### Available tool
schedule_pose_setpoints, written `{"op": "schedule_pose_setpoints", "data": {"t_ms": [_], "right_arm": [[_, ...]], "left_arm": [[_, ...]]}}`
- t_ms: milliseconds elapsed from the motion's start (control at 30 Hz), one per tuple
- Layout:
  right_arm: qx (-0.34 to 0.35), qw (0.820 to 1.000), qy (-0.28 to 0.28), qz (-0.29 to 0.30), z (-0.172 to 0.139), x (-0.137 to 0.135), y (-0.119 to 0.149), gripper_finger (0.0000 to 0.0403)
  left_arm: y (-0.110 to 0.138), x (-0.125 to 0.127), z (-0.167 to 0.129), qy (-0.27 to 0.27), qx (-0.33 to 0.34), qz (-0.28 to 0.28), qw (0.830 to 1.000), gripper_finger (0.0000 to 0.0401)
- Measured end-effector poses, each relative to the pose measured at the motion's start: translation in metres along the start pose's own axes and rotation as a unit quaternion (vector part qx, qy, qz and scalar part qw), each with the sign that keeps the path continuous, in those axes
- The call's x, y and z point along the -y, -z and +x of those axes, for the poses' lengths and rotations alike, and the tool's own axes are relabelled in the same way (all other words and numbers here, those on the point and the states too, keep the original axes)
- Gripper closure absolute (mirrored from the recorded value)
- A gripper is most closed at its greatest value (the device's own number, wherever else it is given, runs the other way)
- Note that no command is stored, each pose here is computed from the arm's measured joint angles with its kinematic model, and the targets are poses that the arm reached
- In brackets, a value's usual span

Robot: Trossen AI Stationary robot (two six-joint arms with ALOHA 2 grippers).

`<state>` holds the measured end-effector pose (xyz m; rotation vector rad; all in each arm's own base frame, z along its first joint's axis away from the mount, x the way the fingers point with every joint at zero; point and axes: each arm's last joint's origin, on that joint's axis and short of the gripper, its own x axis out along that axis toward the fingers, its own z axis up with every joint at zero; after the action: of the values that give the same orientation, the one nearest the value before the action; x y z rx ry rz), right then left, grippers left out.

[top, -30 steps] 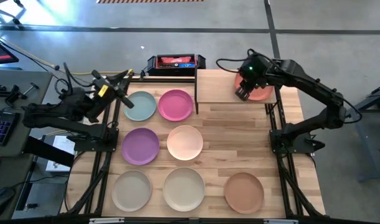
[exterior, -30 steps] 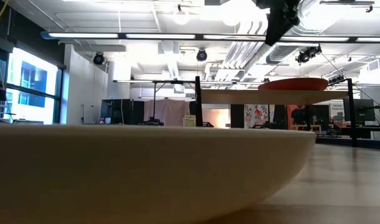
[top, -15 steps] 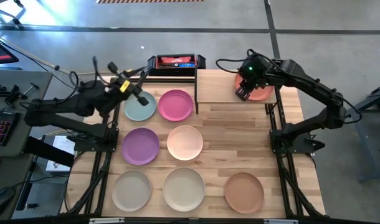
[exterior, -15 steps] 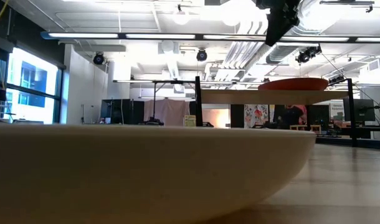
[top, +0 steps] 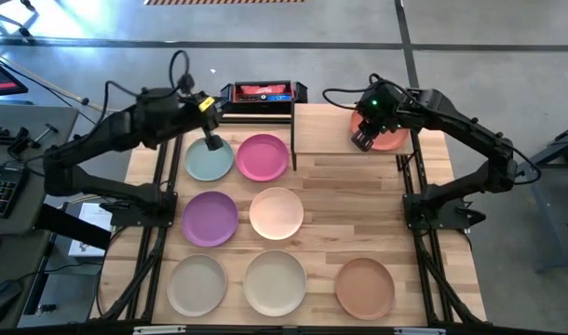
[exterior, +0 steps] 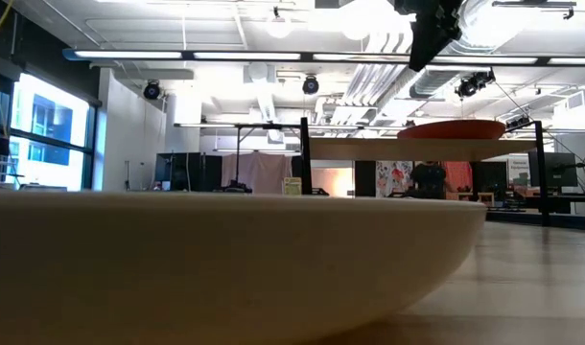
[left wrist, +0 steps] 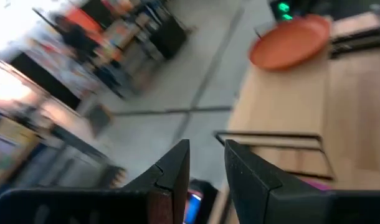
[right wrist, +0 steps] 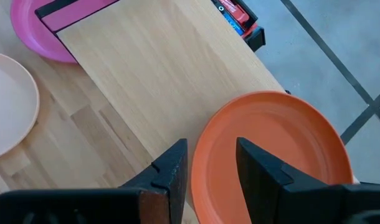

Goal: Place and stack plates onto a shelf
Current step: Stack the pink plate on top of the orange plate on the shelf

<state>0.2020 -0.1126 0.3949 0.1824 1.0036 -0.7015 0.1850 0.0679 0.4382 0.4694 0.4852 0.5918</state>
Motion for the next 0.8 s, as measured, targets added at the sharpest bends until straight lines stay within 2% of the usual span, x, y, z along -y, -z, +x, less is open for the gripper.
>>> {"op": "schedule_pose_setpoints", "data": {"t_ms": [167, 333, 567, 800], "right_arm": [[0.002, 1.0, -0.005, -0.001, -0.001, -0.004, 0.0, 0.0288], [0.003, 1.0, -0.01, 0.006, -0.002, -0.008, 0.001, 0.0289], [0.004, 1.0, -0.015, 0.007, -0.003, -0.012, 0.001, 0.0288], [0.006, 1.0, -0.02, 0.008, -0.004, -0.017, 0.001, 0.0289]], "left_arm": [[0.017, 0.0, 0.022, 0.069, -0.06, -0.017, 0.996, 0.0311], [0.031, 0.011, 0.051, 0.128, -0.13, -0.01, 0.983, 0.0311], [0.053, 0.039, 0.092, 0.227, -0.209, -0.004, 0.951, 0.0311], [0.092, 0.074, 0.121, 0.298, -0.282, 0.001, 0.912, 0.0311]]}}
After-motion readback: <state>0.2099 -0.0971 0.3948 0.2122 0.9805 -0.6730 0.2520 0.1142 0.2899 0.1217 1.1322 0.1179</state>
